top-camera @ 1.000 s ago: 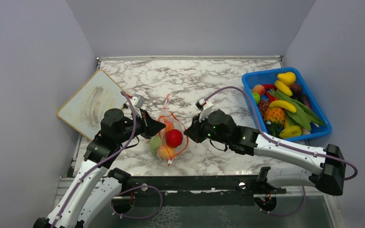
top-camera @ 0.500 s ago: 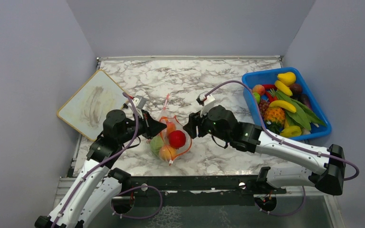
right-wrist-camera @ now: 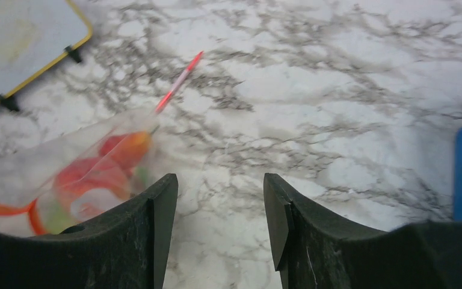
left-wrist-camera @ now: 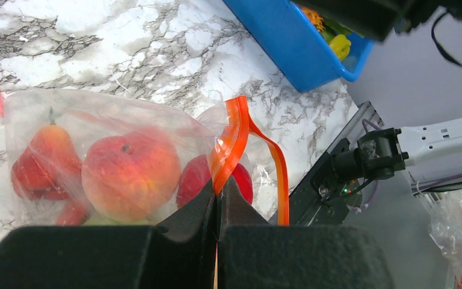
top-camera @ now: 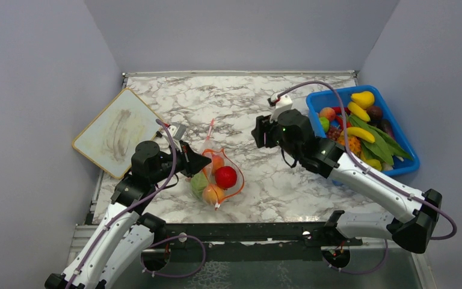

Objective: Place the food in the zip-top bag and seal the zipper
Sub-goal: Pick up the fake fruit from the bin.

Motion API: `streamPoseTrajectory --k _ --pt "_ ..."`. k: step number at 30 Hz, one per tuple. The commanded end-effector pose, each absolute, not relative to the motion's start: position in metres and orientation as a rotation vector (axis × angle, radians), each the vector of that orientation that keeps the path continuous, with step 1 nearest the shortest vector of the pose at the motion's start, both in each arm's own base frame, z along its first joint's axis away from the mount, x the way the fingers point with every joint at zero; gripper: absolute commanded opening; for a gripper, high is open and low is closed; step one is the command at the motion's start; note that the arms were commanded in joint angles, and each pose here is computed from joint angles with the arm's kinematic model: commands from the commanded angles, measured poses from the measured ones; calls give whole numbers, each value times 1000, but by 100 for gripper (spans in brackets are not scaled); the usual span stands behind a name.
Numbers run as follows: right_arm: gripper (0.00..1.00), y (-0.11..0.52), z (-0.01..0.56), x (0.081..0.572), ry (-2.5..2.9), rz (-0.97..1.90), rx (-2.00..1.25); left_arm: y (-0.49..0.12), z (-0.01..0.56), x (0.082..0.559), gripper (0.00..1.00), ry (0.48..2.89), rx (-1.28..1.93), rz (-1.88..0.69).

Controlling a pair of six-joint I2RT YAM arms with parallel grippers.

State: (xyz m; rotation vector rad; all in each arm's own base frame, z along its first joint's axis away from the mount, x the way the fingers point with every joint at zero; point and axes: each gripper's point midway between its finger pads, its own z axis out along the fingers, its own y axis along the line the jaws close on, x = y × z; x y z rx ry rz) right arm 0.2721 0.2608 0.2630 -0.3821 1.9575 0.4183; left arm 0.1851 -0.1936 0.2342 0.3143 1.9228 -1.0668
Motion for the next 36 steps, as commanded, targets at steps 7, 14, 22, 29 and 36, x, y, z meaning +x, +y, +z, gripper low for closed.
streamPoseTrajectory --k 7,14,22,29,36 --pt "54 149 278 361 1960 35 -114 -195 239 184 0 1873 363 -1065" --pt "52 57 267 407 1989 -197 88 -197 239 183 0 1874 376 -1072" --pt "51 -7 230 429 2083 -385 183 -198 238 183 0 1874 382 -1077" --pt "56 -34 185 453 2163 -309 255 -198 239 183 0 1873 389 -1082" --pt "60 -56 143 465 2212 -272 308 -197 240 183 0 1866 383 -1075"
